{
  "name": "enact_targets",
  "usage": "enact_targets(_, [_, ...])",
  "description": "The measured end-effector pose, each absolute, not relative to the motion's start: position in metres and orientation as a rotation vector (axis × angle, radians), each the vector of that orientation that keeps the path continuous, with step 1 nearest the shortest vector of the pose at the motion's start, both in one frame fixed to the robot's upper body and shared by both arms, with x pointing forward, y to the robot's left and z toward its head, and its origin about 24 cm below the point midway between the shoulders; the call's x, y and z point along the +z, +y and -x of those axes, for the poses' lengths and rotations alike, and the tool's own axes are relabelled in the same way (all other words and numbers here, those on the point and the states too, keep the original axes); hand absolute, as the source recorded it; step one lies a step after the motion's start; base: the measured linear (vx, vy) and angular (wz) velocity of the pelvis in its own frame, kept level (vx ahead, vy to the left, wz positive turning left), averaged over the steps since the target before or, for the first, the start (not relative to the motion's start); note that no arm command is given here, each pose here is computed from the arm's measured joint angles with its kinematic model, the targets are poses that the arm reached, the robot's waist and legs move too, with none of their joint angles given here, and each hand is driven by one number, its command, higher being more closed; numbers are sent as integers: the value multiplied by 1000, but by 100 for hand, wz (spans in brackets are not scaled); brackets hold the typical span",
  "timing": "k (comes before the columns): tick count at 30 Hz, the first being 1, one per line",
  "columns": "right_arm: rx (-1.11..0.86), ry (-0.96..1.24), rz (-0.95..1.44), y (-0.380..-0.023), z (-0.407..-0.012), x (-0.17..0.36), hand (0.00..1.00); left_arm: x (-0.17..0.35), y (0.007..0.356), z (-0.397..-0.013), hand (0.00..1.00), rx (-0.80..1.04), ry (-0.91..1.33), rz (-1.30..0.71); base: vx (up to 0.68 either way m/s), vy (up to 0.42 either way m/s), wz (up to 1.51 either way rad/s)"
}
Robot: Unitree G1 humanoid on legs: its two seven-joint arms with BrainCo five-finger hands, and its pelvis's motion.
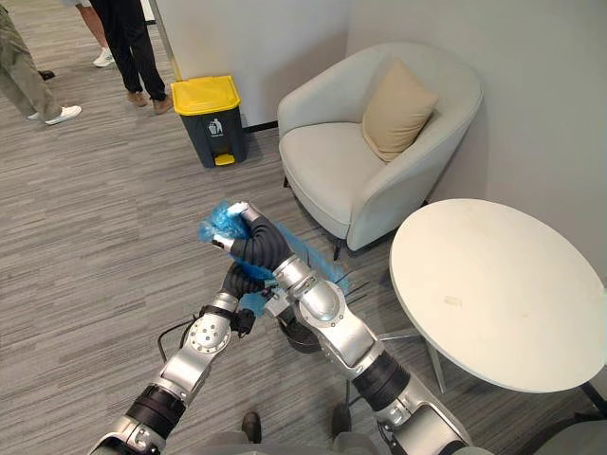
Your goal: Gather rubbish on tea table into small bin, then transfer packed bag to large trash can.
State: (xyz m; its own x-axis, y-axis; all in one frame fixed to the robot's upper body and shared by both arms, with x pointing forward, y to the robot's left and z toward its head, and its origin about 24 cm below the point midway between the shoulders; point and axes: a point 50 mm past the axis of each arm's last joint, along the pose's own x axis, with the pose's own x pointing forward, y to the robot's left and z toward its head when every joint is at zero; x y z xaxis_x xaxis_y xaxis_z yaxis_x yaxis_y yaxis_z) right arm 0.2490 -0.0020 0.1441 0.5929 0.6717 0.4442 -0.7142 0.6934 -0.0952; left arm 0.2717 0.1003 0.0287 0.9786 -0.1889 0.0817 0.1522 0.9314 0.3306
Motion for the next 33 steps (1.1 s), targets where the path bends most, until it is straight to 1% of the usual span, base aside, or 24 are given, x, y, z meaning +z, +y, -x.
enact_targets(7, [823, -447, -143, 1, -248, 142, 100, 28, 99, -272, 100, -152, -113, -318, 0, 0, 0])
enact_targets(8, [822, -444, -143, 1, -248, 141, 0, 28, 98, -272, 100, -152, -109, -315, 0, 0, 0])
enact_targets(16, [804, -429, -114, -2, -249, 134, 0, 26, 99, -272, 100, -130, -87, -255, 0, 0, 0])
enact_targets(19, [733, -409, -45, -14, -249, 120, 0, 21, 111, -268, 100, -64, -57, -219, -3, 3, 2])
enact_targets(22, [624, -378, 69, -41, -251, 104, 0, 16, 131, -257, 100, 23, -31, -198, 0, 0, 0])
enact_targets(23, [570, -369, 136, -57, -252, 99, 0, 15, 141, -252, 100, 66, -24, -189, 0, 0, 0])
enact_targets(24, [540, -366, 165, -65, -252, 97, 0, 14, 146, -249, 100, 89, -21, -186, 0, 0, 0])
enact_targets(26, [408, -381, 292, -101, -248, 95, 0, 13, 167, -238, 100, 184, -11, -177, 0, 0, 0])
enact_targets(27, [378, -389, 326, -109, -246, 95, 0, 12, 173, -235, 100, 209, -7, -177, 0, 0, 0])
enact_targets(28, [313, -401, 397, -126, -242, 95, 0, 8, 186, -228, 100, 270, 15, -180, 0, 0, 0])
enact_targets(31, [229, -365, 496, -153, -231, 86, 0, -1, 205, -213, 100, 354, 65, -173, 0, 0, 0])
enact_targets(33, [207, -321, 524, -162, -224, 78, 0, -5, 211, -207, 100, 378, 87, -176, 0, 0, 0])
